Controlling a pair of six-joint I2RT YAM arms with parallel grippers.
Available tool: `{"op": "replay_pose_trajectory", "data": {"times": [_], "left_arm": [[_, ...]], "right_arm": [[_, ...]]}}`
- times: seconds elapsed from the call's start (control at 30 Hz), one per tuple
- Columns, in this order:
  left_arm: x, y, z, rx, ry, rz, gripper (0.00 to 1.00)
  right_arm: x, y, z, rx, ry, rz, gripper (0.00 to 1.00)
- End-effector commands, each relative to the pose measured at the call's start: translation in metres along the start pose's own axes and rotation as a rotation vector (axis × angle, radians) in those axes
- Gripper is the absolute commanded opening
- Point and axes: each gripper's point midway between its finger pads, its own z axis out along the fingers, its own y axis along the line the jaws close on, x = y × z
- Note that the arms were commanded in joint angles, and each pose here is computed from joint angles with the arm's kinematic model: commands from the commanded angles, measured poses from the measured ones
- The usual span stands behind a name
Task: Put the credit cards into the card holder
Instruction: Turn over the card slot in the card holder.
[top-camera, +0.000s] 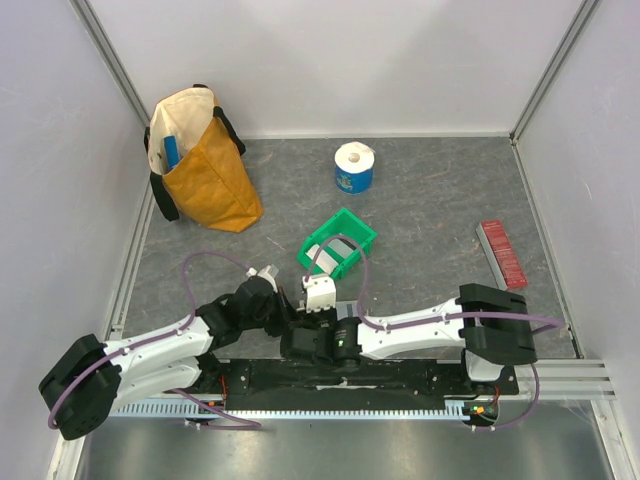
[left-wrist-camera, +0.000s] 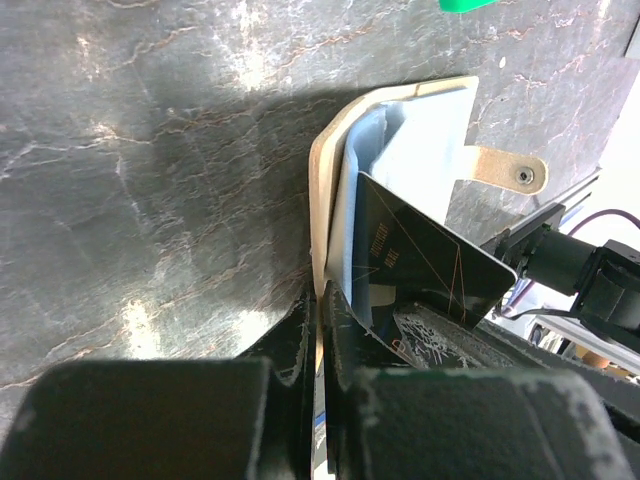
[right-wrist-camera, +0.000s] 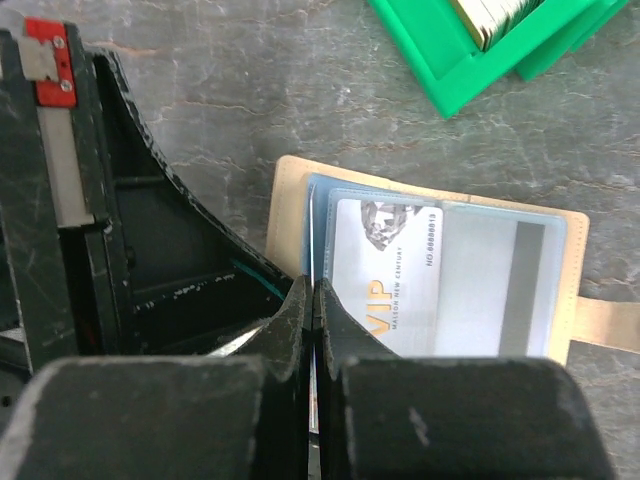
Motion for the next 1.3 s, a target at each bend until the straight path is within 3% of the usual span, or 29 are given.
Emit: {"op": "replay_pose_trajectory", "data": {"times": [0.0,0.13,0.37,0.67,0.87,1.03,1.27], "left_arm": [[-0.007,-0.019,-0.001,0.076,-0.025,-0.032,0.02],[-0.007,-0.016,-0.001,0.071,-0.029,-0.034,0.02],[-0.005,-0.006,-0.001,0.047,-0.034,-0.035,0.02],[0.000,0.010,0.002,0.009,-0.031,-0.033,0.02],[0.003,0.017,0.006,-0.015,-0.015,-0.030,0.02],[0.004,0.018,0.007,-0.021,-0.012,-0.033,0.02],[0.003,0.019,0.009,-0.028,-0.012,-0.038,0.02]], "right_arm": [[-0.006,0.003,-0.006,0.062,-0.056,-0.050,0.00],[-0.017,-0.010,-0.011,0.146,-0.107,-0.103,0.00],[-0.036,-0.024,-0.025,0.138,-0.148,-0.056,0.00],[-0.024,-0.067,-0.023,0.128,-0.072,0.064,0.00],[-0.010,-0.070,-0.015,-0.070,0.036,0.241,0.00],[-0.024,-0.052,-0.023,-0.238,0.035,0.342,0.00],[-0.018,-0.041,-0.017,-0.309,0.066,0.406,0.00]]}}
